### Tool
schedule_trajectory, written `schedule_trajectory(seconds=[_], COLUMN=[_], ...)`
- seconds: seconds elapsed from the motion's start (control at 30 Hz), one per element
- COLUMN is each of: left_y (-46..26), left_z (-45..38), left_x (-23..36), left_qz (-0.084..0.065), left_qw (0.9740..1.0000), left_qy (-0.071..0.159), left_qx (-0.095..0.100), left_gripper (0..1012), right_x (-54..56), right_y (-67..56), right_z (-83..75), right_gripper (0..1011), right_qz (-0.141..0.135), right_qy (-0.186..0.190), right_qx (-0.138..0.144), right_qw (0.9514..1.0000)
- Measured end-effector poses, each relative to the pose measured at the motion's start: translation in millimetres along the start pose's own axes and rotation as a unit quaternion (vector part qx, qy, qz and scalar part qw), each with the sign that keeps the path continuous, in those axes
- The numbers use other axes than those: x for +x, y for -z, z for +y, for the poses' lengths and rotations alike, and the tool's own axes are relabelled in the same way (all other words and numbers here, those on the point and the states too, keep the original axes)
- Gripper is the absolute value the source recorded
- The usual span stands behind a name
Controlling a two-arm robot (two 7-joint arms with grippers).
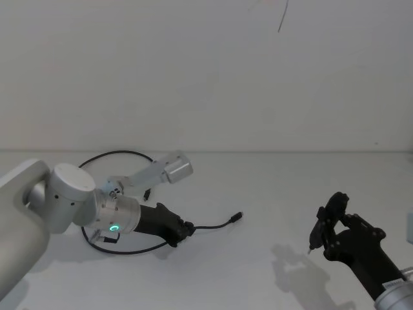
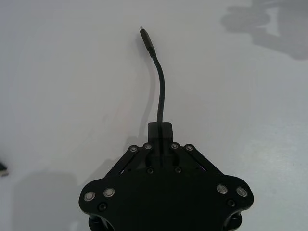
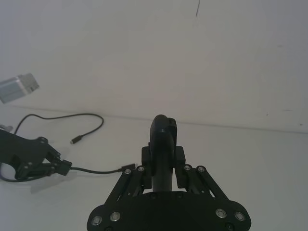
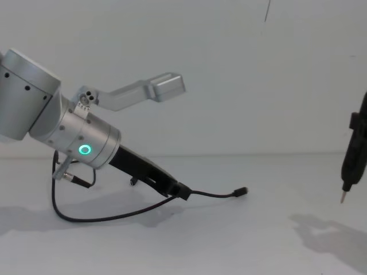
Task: Pick up the data cable with the one hand.
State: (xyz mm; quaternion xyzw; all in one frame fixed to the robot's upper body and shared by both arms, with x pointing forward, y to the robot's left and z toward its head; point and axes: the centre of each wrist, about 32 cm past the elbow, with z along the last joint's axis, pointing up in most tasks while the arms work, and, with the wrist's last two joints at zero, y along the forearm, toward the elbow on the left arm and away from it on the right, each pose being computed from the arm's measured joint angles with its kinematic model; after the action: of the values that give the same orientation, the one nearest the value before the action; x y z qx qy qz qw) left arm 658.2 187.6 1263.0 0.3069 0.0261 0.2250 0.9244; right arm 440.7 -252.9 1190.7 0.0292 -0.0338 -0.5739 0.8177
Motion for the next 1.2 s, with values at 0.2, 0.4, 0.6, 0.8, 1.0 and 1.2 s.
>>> schedule_trajectory(seconds=[0.2, 0.4, 0.6, 0.8, 1.0, 1.2], left_y=[-5.3, -10.4, -14.6, -16.5, -17.5, -17.2], left_z=[-4.5, -6.2, -2.5, 11.4, 22.2, 31.2], left_x=[4.7, 11.8, 18.7, 26.2, 29.3, 31.2], left_qz=[-0.029, -0.069, -0.11, -0.144, -0.16, -0.17], left_qw=[0.9993, 0.9964, 0.9915, 0.9857, 0.9816, 0.9779], left_qy=[0.023, 0.048, 0.062, 0.063, 0.067, 0.082], left_qx=[-0.003, -0.012, -0.032, -0.061, -0.08, -0.09], left_gripper=[36, 36, 37, 37, 36, 37], right_x=[8.2, 14.2, 15.8, 15.5, 12.6, 8.6], right_y=[-1.5, -3.7, -5.7, -8.4, -10.9, -15.3], right_z=[-8.3, -15.9, -19.5, -19.7, -15.7, -9.0], right_gripper=[263, 263, 263, 263, 263, 263], right_qz=[0.015, 0.026, 0.032, 0.03, 0.022, 0.017], right_qy=[-0.01, -0.024, -0.036, -0.045, -0.048, -0.047], right_qx=[0.006, 0.011, 0.015, 0.023, 0.034, 0.046], right_qw=[0.9998, 0.9993, 0.9987, 0.9983, 0.9981, 0.9977])
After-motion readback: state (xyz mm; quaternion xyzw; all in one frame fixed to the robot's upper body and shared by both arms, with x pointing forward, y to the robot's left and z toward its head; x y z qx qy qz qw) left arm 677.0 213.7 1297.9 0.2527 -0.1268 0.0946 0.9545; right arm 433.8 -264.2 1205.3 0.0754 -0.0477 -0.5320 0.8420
